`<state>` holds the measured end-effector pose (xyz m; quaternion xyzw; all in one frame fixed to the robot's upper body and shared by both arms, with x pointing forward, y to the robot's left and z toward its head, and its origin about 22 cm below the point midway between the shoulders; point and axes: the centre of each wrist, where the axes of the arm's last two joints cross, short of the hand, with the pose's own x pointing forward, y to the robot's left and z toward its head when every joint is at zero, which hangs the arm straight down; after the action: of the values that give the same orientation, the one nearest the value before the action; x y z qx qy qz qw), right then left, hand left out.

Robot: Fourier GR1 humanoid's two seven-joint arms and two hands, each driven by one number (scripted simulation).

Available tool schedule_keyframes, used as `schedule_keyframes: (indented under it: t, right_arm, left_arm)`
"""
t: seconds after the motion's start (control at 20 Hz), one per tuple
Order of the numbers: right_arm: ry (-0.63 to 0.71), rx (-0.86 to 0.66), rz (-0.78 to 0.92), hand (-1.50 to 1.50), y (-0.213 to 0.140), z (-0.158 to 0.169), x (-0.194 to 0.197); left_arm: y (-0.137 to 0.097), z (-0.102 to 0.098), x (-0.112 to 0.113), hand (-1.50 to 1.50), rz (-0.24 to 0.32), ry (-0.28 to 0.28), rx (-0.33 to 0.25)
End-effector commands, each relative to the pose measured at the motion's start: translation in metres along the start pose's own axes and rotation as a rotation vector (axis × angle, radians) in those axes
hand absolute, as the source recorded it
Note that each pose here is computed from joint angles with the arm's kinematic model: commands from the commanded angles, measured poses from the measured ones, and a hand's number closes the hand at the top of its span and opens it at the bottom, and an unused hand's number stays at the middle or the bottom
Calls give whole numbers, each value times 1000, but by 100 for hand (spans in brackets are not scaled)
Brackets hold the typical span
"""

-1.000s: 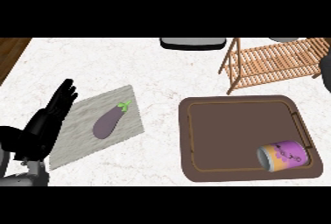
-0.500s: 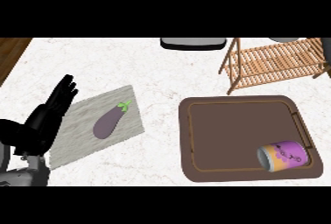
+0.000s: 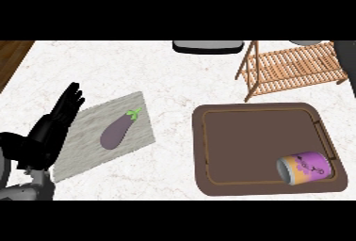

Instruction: Pick the tomato from the tray and place it in the tiered shelf

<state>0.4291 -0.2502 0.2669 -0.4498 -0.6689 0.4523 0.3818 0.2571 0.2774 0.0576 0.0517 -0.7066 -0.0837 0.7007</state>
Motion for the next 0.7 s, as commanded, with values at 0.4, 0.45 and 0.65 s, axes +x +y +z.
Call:
schedule_keyframes:
  t: [0.4,0.45,0.65]
  right_arm:
    - [323,-126,-3,150,18,5,-37]
    - [352,-160,3,150,18,20,-59]
    - [372,96,556,-150,12,40,-92]
  left_arm:
    - [3,9,1,0,-9,7,-11]
    - [-6,13,7,0,-1,1,4]
    - [3,1,13,0,-1,-18,3]
